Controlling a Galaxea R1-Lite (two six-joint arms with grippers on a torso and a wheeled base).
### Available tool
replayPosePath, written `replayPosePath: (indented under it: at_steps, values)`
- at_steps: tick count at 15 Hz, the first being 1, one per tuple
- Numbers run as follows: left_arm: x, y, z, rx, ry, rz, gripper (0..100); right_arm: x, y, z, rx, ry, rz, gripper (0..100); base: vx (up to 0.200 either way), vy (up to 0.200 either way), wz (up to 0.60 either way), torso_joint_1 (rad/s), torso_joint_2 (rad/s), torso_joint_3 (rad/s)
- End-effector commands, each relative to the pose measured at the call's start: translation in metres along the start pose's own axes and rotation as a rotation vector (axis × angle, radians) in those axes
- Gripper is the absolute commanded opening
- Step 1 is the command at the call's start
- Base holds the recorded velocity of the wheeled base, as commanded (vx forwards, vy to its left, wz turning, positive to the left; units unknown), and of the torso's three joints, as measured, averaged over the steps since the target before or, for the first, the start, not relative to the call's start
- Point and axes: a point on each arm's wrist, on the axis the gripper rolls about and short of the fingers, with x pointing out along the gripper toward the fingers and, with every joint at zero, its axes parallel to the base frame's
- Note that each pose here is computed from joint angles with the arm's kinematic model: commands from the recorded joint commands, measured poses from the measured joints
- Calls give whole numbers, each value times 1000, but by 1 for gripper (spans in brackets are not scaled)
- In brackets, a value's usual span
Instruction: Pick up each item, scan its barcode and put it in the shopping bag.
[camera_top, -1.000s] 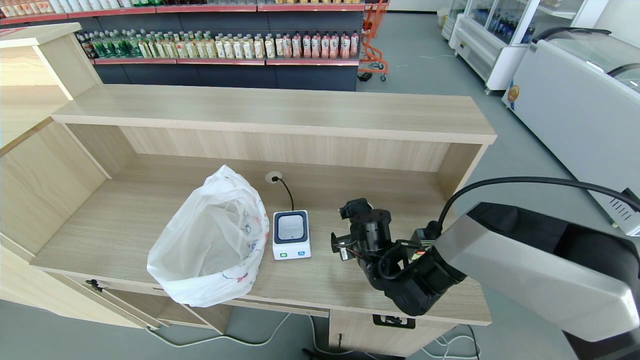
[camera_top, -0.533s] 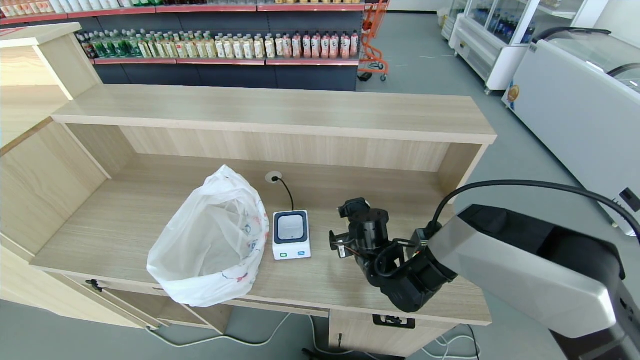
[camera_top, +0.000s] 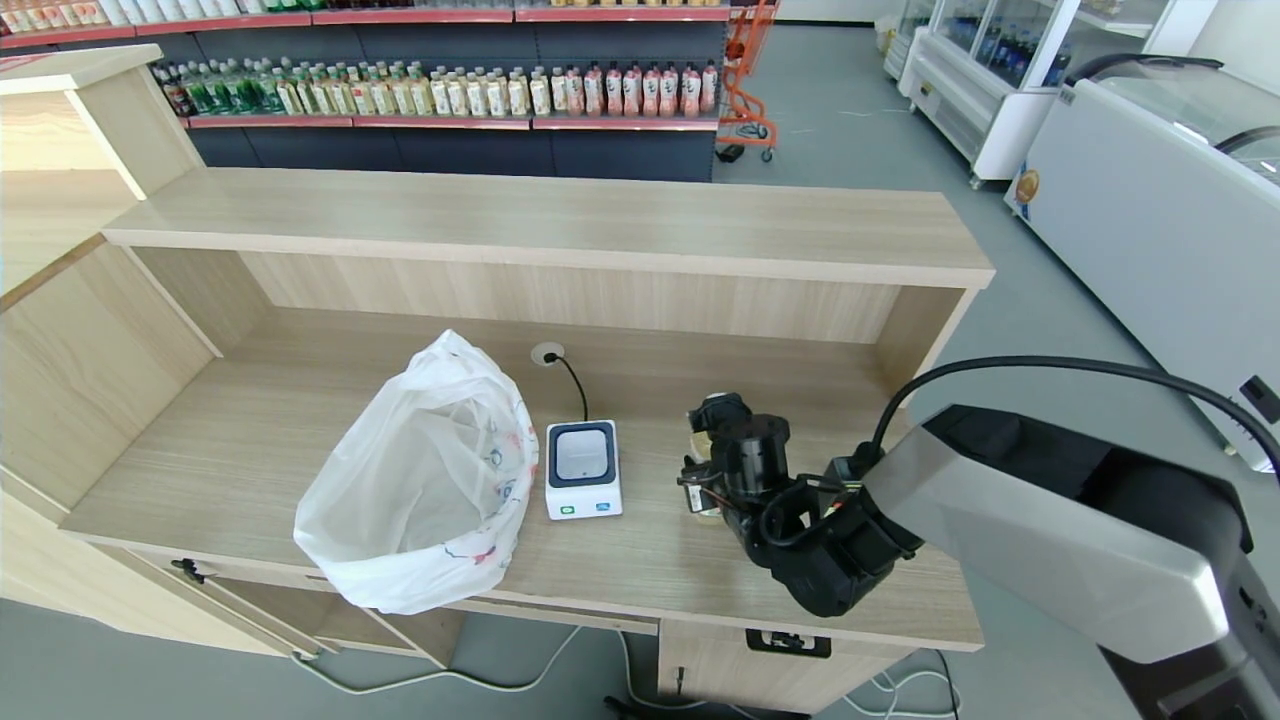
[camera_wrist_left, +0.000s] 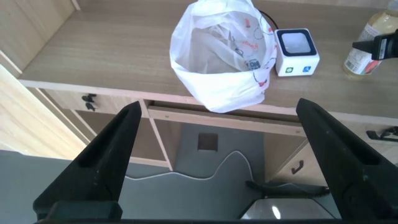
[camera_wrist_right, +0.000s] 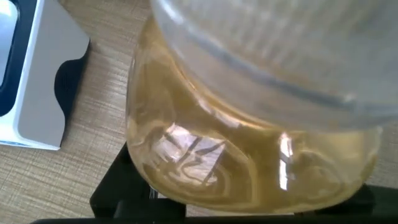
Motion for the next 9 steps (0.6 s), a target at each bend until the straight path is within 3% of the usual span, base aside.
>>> replayPosePath:
  at_steps: [1, 5, 7, 9]
  values:
    - [0, 0, 0, 0, 0, 0, 100, -3, -2, 3, 2, -5, -2, 0, 0, 0, 0, 0, 0, 0]
    - [0, 0, 0, 0, 0, 0, 100, -11, -11, 17, 28, -24, -7, 0, 0, 0, 0, 0, 0, 0]
    - [0, 0, 0, 0, 0, 0, 100, -42, -34, 61, 195, -93, 1, 0, 0, 0, 0, 0, 0, 0]
    - [0, 0, 0, 0, 0, 0, 100, -84, -71, 108, 342, -131, 86, 0, 0, 0, 0, 0, 0, 0]
